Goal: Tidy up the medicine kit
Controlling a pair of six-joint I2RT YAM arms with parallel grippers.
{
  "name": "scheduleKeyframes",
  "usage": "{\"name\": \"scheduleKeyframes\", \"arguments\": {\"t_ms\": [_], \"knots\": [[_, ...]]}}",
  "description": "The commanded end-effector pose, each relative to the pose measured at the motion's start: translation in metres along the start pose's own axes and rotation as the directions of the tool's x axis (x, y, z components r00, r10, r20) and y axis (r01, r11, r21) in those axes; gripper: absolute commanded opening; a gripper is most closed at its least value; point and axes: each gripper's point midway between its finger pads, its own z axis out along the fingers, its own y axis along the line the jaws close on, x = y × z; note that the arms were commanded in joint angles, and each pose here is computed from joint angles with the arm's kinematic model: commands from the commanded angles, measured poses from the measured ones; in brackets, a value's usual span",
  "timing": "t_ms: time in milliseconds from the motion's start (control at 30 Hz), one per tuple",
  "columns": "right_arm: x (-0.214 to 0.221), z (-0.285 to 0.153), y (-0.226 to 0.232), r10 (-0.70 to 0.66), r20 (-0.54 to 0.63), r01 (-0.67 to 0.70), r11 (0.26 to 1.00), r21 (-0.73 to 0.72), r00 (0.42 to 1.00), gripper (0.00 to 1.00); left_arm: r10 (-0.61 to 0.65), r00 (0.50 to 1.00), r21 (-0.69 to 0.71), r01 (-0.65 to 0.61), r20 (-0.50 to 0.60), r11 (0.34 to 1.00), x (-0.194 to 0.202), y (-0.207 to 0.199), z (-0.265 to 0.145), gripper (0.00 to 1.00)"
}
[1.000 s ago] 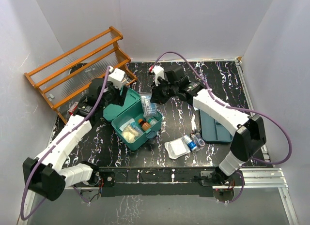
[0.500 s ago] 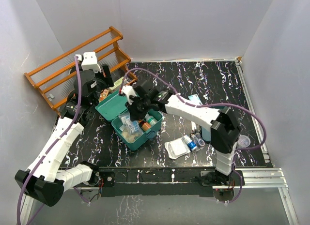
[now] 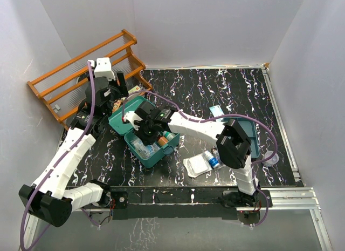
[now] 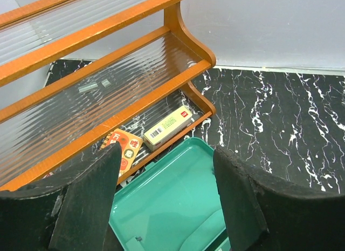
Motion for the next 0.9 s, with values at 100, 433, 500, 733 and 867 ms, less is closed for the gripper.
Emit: {"name": "scheduleKeyframes", "arguments": {"t_ms": [100, 433, 500, 733, 867], "knots": [[-0.036, -0.014, 0.000, -0.044, 0.086, 0.042, 0.999, 0.029, 0.995, 0.23, 0.002, 0.998, 0.015, -0.003, 0.065, 1.000, -0.022, -0.002, 0.000, 0.68], [-0.047, -0.033, -0.015, 0.101, 0.144, -0.122, 0.982, 0.143, 0.984, 0.33, 0.003, 0.996, 0.016, -0.004, 0.089, 1.000, -0.031, -0.002, -0.001, 0.68], [-0.062, -0.050, -0.028, 0.144, 0.216, -0.185, 0.966, 0.181, 0.966, 0.37, 0.002, 0.996, 0.021, -0.004, 0.094, 1.000, -0.035, -0.003, -0.002, 0.68], [-0.079, -0.134, -0.077, 0.296, 0.487, -0.462, 0.846, 0.266, 0.822, 0.47, -0.003, 0.996, 0.060, -0.002, 0.088, 0.998, -0.049, -0.010, -0.005, 0.71], [-0.051, -0.188, -0.091, 0.341, 0.614, -0.618, 0.718, 0.318, 0.712, 0.55, -0.010, 0.997, 0.115, 0.001, 0.078, 0.993, -0.052, -0.019, -0.009, 0.72]]}}
